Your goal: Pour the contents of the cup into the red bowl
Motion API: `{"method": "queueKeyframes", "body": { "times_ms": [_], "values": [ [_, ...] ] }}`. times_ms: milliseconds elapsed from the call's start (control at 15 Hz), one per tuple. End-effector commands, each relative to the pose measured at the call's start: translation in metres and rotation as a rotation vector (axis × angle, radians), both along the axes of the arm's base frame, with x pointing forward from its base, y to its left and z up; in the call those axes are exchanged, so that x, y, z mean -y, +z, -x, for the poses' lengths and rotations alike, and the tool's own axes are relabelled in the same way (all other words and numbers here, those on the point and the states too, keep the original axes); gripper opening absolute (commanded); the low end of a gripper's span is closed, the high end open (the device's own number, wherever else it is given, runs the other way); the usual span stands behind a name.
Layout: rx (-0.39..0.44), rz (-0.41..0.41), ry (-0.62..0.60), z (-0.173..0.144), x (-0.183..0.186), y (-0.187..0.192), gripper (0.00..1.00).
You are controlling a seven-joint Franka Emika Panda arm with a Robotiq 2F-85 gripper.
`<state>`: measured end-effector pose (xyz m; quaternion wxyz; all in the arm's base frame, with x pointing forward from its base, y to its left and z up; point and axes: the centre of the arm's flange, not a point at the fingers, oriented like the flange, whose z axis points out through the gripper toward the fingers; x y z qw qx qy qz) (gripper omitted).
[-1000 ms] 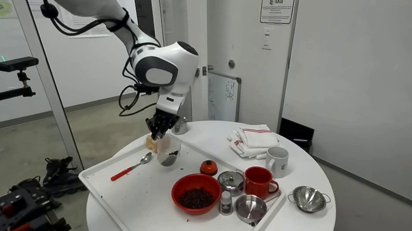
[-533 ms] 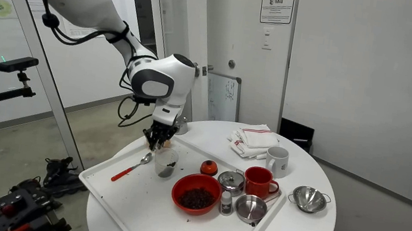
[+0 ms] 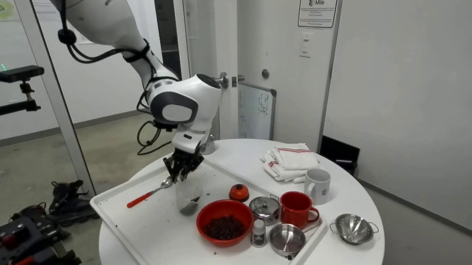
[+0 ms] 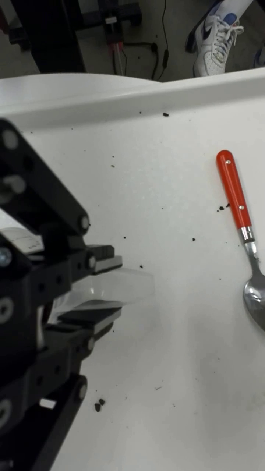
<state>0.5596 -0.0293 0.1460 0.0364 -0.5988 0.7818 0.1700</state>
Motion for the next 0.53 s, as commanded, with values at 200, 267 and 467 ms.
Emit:
{"method": "queueKeyframes", "body": {
  "times_ms": [200, 267, 467],
  "values": [
    [-0.034, 0.07, -0.019, -0.0043, -0.0113, -0.0126, 0.53],
    [-0.036, 0.073, -0.02, -0.0044, -0.0119, -0.0124, 0.6],
    [-0.027, 0.075, -0.026, -0.0041, -0.0112, -0.0087, 0.82]
  ]
}}
